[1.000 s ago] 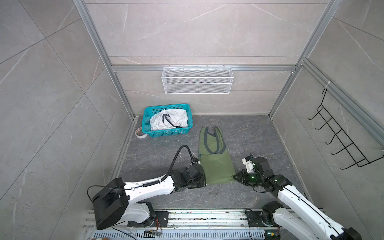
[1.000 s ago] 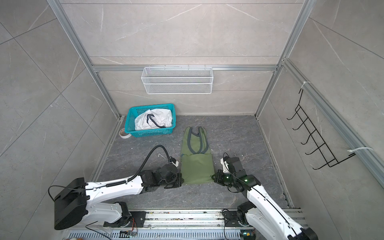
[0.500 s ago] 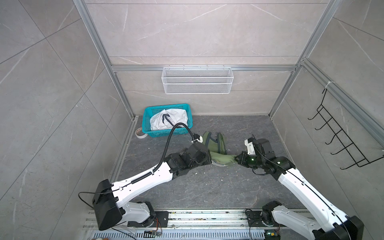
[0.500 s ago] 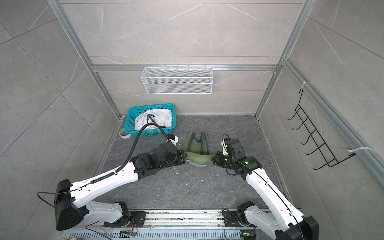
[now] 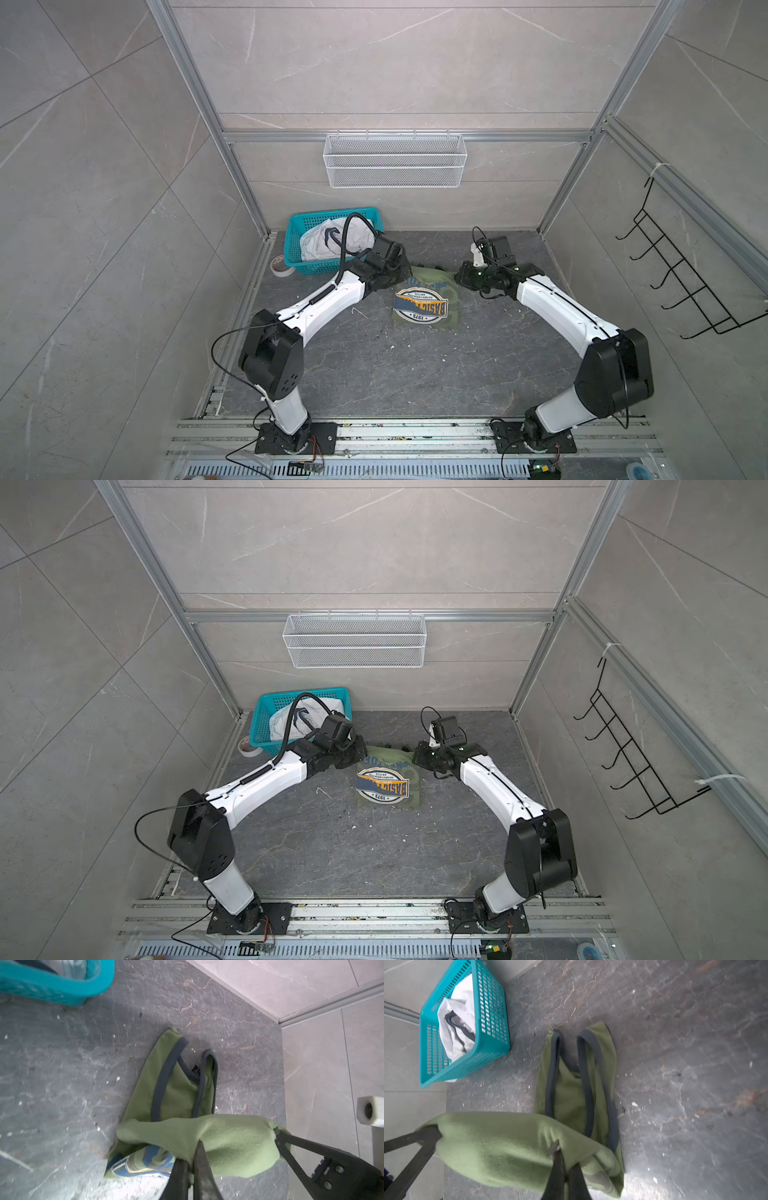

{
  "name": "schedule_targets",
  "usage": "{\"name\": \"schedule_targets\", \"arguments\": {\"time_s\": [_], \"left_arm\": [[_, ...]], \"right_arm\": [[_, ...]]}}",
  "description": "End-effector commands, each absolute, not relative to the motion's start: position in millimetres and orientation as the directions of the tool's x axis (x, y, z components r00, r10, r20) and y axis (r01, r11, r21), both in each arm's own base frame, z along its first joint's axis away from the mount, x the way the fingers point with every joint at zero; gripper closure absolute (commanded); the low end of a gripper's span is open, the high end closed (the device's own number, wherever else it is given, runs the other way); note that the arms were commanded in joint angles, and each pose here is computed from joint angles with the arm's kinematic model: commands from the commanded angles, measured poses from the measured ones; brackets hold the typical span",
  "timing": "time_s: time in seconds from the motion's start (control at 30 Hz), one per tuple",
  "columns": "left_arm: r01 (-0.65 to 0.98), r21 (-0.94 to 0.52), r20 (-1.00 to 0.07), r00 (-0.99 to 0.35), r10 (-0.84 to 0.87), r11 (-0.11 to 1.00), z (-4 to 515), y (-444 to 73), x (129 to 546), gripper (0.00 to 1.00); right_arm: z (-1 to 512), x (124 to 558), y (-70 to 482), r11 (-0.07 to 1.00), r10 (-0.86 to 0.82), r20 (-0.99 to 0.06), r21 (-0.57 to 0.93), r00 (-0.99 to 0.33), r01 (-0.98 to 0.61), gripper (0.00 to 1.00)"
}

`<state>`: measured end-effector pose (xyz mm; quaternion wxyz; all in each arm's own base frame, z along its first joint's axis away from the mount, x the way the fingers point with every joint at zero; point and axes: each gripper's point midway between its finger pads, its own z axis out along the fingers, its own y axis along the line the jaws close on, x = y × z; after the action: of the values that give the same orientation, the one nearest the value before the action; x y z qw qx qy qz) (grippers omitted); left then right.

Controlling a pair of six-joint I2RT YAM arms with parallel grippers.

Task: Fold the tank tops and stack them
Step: 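Lift the folded end and fold it over the straps away from the robot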

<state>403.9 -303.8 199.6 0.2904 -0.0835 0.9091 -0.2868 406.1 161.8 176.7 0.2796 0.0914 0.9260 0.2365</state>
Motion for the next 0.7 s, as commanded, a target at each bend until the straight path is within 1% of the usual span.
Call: {"name": "schedule_targets", "arguments": {"time_s": [0.0, 0.17, 0.4, 0.67], "left_arm": [[0.080, -0.628, -0.492, -0.811, -0.316, 0.774, 220, -314, 429, 1.00], [0.066, -0.642, -0.468, -0.823, -0.322, 0.764, 208, -320, 457, 1.00], [0.033, -0.614, -0.457, -0.829, -0.321, 0.789, 183, -319, 492, 0.98], [0.035, -0.624, -0.444, -0.838, -0.317, 0.781, 159, -325, 528, 0.95]], "right_arm": [[192, 433, 160, 0.869, 0.311, -0.526, 0.495, -0.792, 0.012, 1.00], [190, 456, 161, 0.871, 0.317, -0.526, 0.491, -0.789, 0.022, 1.00], [165, 485, 158, 0.877, 0.313, -0.511, 0.479, -0.801, 0.037, 1.00], [135, 518, 153, 0.892, 0.306, -0.510, 0.449, -0.804, 0.055, 1.00]]}}
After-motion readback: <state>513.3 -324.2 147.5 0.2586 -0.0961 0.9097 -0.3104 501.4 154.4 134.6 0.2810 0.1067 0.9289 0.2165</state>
